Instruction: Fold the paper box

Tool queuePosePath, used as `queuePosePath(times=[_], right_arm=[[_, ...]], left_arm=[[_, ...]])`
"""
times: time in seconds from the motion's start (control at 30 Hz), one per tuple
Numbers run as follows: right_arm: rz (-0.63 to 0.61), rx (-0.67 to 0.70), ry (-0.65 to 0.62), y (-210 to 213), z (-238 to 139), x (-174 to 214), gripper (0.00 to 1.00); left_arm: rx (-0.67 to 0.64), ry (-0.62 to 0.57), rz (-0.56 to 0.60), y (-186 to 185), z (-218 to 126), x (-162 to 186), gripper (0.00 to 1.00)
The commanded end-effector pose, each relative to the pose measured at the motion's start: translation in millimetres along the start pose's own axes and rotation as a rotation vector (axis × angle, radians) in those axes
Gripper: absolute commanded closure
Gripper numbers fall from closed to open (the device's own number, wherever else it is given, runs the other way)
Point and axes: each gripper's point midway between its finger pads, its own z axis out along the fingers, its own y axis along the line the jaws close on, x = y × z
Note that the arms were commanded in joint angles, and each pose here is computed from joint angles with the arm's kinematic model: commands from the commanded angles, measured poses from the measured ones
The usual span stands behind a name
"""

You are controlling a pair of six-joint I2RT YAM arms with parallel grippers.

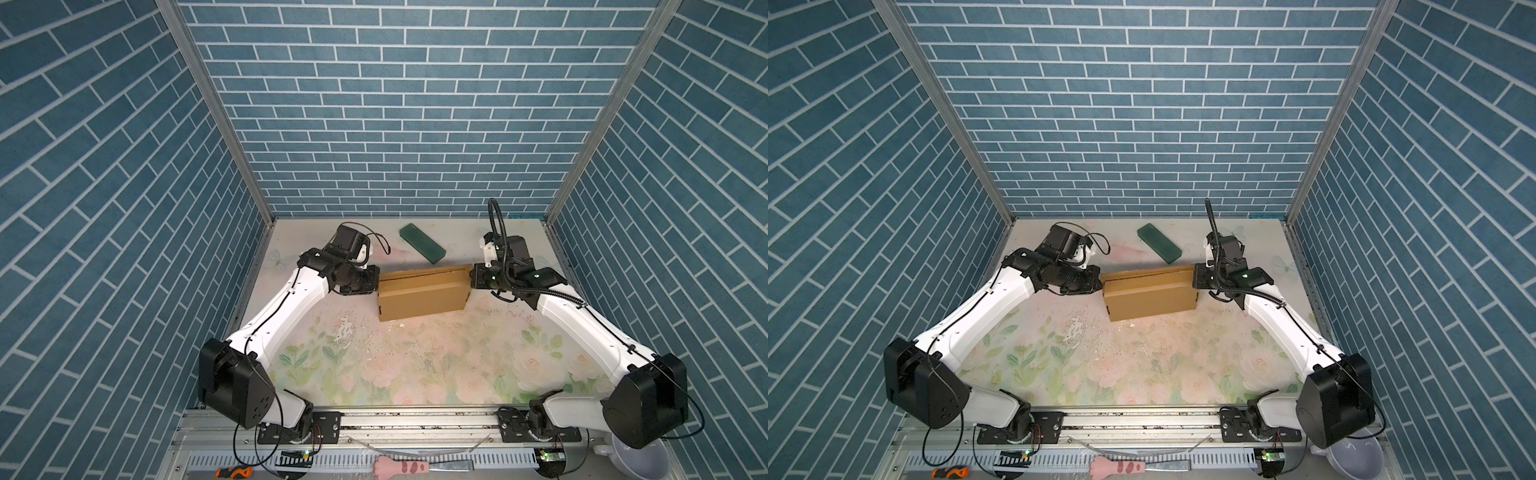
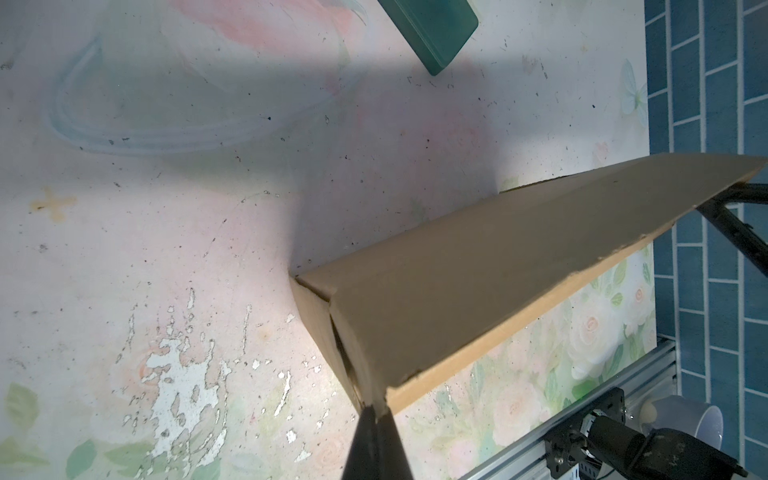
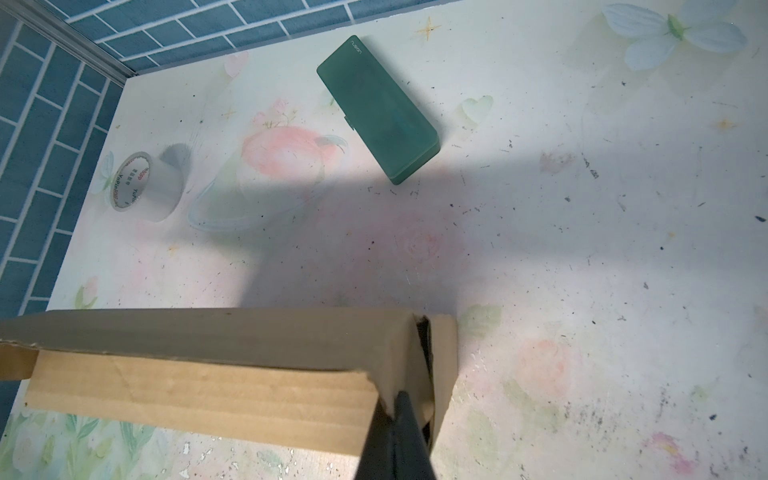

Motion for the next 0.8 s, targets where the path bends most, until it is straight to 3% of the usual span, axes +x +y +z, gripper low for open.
queuePosePath(times=[0.0,0.77], right_arm=[[0.030,0.069,0.171,-18.4,10.7,48.7,1.00],[0.024,0.038,0.135,-10.8,0.7,39.1,1.00]], left_arm=[[-0.001,0.035,-0.006,1.2,12.6,9.4,1.00],[-0.077,0.067,0.001,21.5,28.0,24.2,1.00]])
